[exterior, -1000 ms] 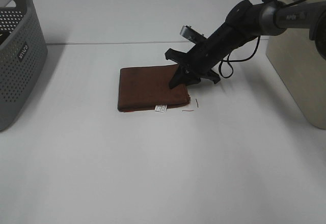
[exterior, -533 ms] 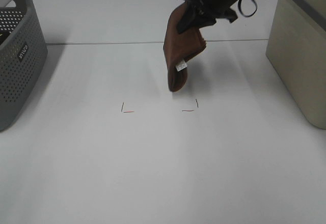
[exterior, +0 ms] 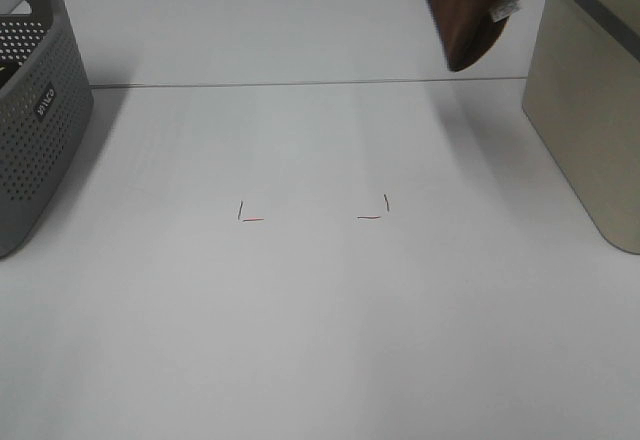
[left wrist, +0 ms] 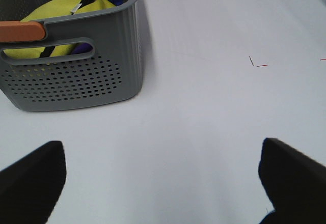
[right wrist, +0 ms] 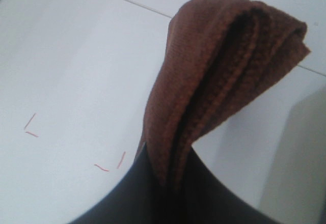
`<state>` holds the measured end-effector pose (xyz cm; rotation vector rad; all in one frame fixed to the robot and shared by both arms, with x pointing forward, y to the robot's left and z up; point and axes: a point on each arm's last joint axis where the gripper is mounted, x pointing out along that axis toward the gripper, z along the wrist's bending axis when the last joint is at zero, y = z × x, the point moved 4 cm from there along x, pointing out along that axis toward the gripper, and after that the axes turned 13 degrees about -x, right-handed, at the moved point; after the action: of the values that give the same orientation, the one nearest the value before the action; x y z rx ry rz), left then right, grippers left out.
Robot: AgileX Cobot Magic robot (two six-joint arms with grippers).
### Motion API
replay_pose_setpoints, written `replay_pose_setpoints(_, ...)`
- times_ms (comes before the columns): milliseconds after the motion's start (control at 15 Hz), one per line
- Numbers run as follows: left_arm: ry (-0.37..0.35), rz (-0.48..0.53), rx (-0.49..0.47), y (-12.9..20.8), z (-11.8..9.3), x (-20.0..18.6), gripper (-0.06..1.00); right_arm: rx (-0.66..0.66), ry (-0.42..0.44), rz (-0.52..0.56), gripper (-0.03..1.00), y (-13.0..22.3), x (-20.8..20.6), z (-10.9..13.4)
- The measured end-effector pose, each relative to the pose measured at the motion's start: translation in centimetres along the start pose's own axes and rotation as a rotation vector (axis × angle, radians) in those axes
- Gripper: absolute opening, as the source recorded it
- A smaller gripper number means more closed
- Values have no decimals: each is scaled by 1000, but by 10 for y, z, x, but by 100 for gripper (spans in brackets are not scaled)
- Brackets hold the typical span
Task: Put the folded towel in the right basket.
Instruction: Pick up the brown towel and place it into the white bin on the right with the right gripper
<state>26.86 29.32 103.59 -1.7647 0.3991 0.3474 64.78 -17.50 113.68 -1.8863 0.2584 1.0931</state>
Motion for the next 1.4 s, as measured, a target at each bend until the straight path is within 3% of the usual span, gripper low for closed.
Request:
replay_pose_setpoints(200,0,0,0,0,0,0,98,103,93,5,7,20,-37,-41)
replay_pose_setpoints(467,0,0,0,0,0,0,98,330,171,39,7,72,-68,-113)
replay_pose_setpoints(667,0,0,0,0,0,0,98,455,230,44,7,105,-85,-150)
replay_pose_setpoints(800,0,0,0,0,0,0,98,491,225,91,7,120,-73,-162)
replay_pose_setpoints(1000,0,0,0,0,0,0,98,567,157,195,8,142,-15,-175)
replay_pose_setpoints(1133,0,0,0,0,0,0,98,599,129,238,21,153,8,-178)
replay_pose_setpoints(1267,0,0,0,0,0,0,98,625,114,262,49,159,22,-179)
replay_pose_setpoints(1400,0,0,0,0,0,0,98,637,101,247,61,157,21,-178)
